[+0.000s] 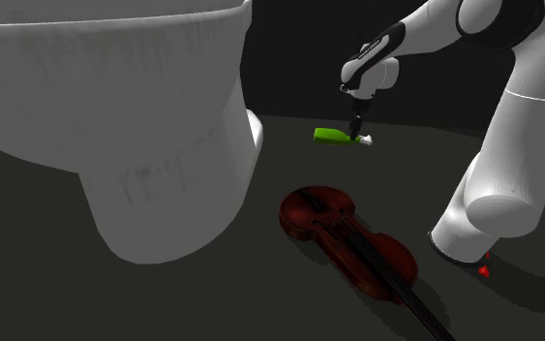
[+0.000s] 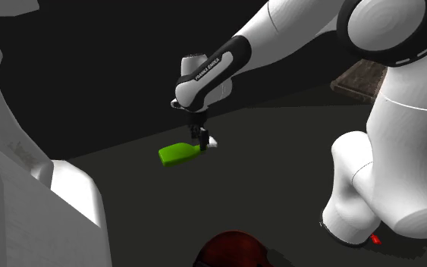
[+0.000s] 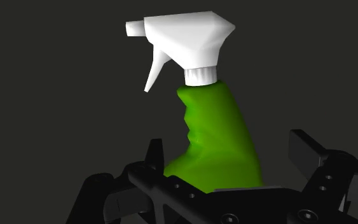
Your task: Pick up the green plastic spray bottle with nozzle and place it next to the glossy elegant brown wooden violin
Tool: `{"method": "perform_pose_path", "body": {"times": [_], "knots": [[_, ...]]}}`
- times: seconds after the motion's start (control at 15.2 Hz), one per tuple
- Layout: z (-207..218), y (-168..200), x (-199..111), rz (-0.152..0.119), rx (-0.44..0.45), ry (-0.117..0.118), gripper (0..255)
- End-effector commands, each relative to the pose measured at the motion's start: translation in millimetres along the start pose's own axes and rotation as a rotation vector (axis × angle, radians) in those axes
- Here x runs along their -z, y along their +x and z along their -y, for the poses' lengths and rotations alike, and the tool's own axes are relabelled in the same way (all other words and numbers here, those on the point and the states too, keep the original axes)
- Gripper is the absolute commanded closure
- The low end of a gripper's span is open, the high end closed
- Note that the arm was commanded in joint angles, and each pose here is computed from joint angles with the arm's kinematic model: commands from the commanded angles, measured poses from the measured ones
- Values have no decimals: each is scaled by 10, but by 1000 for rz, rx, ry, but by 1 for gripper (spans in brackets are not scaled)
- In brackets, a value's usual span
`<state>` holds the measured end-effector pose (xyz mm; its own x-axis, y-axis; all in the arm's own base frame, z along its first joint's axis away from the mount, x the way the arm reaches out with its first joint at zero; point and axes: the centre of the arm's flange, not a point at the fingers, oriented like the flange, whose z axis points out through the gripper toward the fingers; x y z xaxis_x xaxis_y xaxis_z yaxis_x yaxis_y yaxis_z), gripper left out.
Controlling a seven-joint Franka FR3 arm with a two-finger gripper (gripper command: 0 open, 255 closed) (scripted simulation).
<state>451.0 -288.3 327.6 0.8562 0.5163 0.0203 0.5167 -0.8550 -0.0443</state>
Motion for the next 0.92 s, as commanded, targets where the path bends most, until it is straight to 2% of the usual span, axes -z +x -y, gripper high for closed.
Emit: {"method": "perform_pose_path", "body": {"times": [0.0, 0.07, 0.59, 0.66, 0.86], "knots": [[-2, 3, -115, 0, 0, 0, 0], [-2, 3, -198, 0, 0, 0, 0], [-2, 3, -198, 0, 0, 0, 0], [-2, 3, -198, 0, 0, 0, 255], [-2, 3, -198, 0, 0, 0, 255]]}}
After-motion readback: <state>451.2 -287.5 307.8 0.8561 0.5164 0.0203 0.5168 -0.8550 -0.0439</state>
